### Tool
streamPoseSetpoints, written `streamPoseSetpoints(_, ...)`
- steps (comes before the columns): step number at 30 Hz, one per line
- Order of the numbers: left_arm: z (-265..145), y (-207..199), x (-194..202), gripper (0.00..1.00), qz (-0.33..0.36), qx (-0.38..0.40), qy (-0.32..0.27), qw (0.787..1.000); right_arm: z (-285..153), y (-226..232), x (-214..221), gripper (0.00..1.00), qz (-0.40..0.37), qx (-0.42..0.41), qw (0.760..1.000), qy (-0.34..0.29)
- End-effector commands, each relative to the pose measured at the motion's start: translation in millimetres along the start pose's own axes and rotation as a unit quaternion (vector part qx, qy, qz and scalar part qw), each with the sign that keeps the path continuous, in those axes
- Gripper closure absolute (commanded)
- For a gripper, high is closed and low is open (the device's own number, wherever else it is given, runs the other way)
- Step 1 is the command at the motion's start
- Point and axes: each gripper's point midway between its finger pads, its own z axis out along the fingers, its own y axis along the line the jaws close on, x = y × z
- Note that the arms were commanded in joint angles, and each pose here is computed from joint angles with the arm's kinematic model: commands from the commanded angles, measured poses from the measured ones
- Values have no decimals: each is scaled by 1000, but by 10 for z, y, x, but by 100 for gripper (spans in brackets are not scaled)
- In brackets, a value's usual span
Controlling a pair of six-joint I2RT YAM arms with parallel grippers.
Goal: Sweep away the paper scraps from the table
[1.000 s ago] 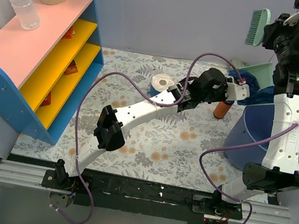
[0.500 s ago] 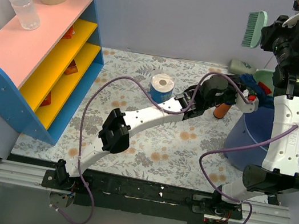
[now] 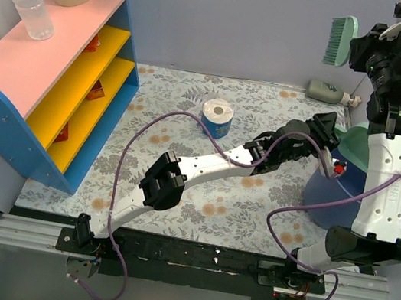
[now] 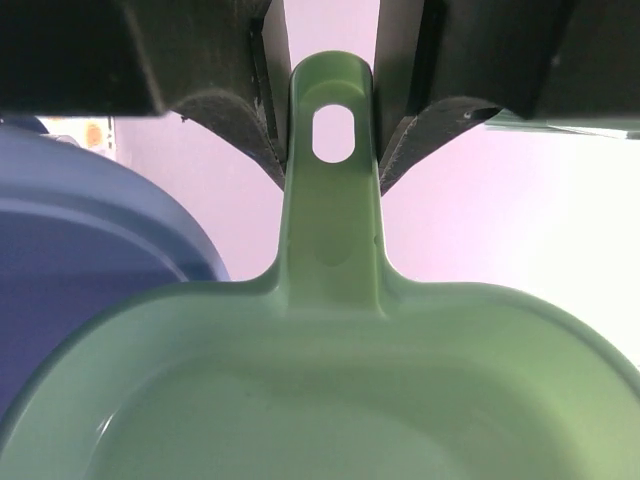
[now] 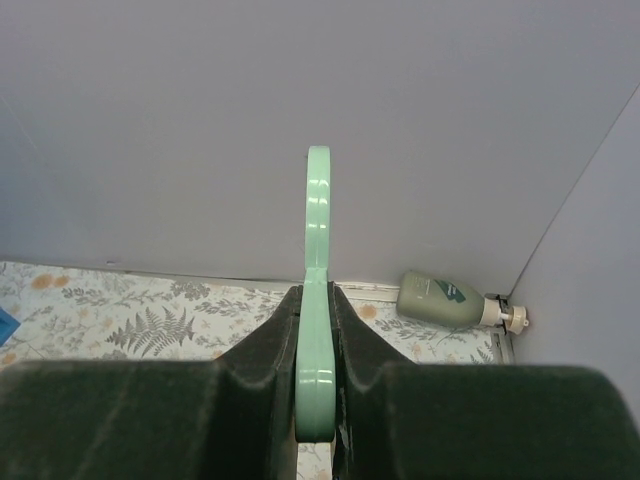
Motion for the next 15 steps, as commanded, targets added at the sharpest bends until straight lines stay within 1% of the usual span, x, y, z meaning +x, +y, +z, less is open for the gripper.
streamPoseSetpoints(1,-74,405,-146,100,21,-51,-13,998,-169,49,-258,99,-3,-6,999,-41)
streamPoseSetpoints(2,-79,430,-158,100,16,-57,-14,998,-201,-59,-271,99,-4,8,999,-43)
streamPoseSetpoints(5,-103,573,-203,100,0,-88,-20,996,-211,-63,-237,99,2,7,999,-39)
streamPoseSetpoints(9,-171,837,-235,100,-23,-135,-27,990,-223,-60,-284,99,9,6,999,-45)
streamPoseSetpoints(10,-212,974,-244,100,-29,-161,-31,986,-223,-66,-305,99,12,7,999,-48)
streamPoseSetpoints(12,-281,1197,-257,100,-38,-197,-39,979,-239,-50,-442,99,13,5,998,-64)
streamPoseSetpoints(14,-322,1351,-241,100,-40,-210,-41,976,-226,-52,-528,99,13,4,997,-75)
streamPoseSetpoints(15,-326,1352,-227,100,-39,-206,-37,977,-264,-33,-656,99,13,2,996,-90)
